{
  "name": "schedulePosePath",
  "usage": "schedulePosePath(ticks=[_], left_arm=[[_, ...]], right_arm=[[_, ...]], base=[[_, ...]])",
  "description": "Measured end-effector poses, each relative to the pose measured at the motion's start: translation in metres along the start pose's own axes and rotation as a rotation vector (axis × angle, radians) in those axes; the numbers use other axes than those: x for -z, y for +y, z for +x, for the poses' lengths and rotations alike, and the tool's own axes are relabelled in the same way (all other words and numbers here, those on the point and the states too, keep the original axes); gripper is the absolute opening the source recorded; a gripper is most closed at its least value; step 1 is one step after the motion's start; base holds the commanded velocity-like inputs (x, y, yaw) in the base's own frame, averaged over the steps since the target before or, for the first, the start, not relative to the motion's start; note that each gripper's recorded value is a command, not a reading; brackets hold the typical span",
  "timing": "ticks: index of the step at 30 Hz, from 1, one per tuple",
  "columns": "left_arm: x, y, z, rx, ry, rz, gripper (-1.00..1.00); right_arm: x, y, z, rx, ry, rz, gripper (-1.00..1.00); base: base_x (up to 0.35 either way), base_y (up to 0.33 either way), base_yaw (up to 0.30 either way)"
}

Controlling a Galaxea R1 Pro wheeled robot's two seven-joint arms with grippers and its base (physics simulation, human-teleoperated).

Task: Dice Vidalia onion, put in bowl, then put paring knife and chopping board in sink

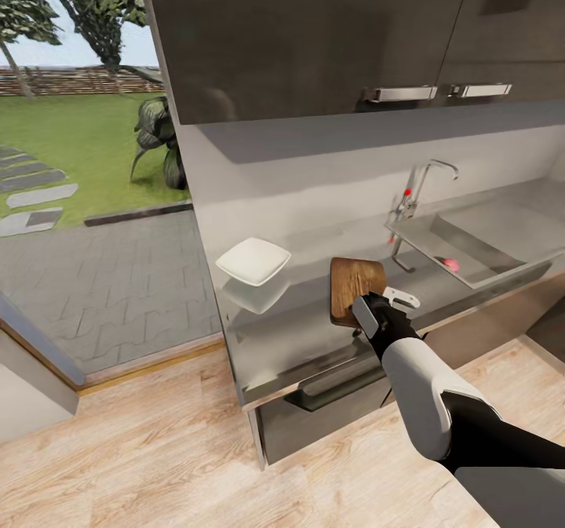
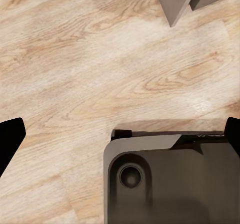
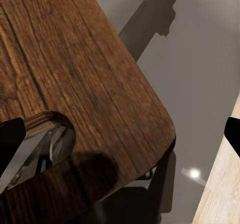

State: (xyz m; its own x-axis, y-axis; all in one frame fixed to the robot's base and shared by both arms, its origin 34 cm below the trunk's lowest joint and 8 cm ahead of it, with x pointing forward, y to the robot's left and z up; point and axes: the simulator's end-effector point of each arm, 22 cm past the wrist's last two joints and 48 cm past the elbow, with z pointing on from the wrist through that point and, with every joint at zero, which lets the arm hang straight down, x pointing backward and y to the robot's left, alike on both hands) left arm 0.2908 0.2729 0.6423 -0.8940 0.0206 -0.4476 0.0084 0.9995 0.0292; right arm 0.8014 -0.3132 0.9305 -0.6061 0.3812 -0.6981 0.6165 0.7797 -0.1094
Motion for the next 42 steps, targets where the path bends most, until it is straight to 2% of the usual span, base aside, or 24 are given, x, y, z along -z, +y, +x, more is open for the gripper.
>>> schedulePosePath(ticks=[28, 42], left_arm=[[0.0, 0.0, 0.011, -0.001, 0.027, 0.001, 1.0], [0.001, 0.0, 0.017, -0.001, 0.042, 0.001, 1.0]], right_arm=[[-0.012, 0.001, 0.014, 0.013, 0.021, 0.009, 1.0], [-0.016, 0.001, 0.013, 0.022, 0.01, 0.014, 1.0]], base=[[0.0, 0.0, 0.0], [0.0, 0.0, 0.0]])
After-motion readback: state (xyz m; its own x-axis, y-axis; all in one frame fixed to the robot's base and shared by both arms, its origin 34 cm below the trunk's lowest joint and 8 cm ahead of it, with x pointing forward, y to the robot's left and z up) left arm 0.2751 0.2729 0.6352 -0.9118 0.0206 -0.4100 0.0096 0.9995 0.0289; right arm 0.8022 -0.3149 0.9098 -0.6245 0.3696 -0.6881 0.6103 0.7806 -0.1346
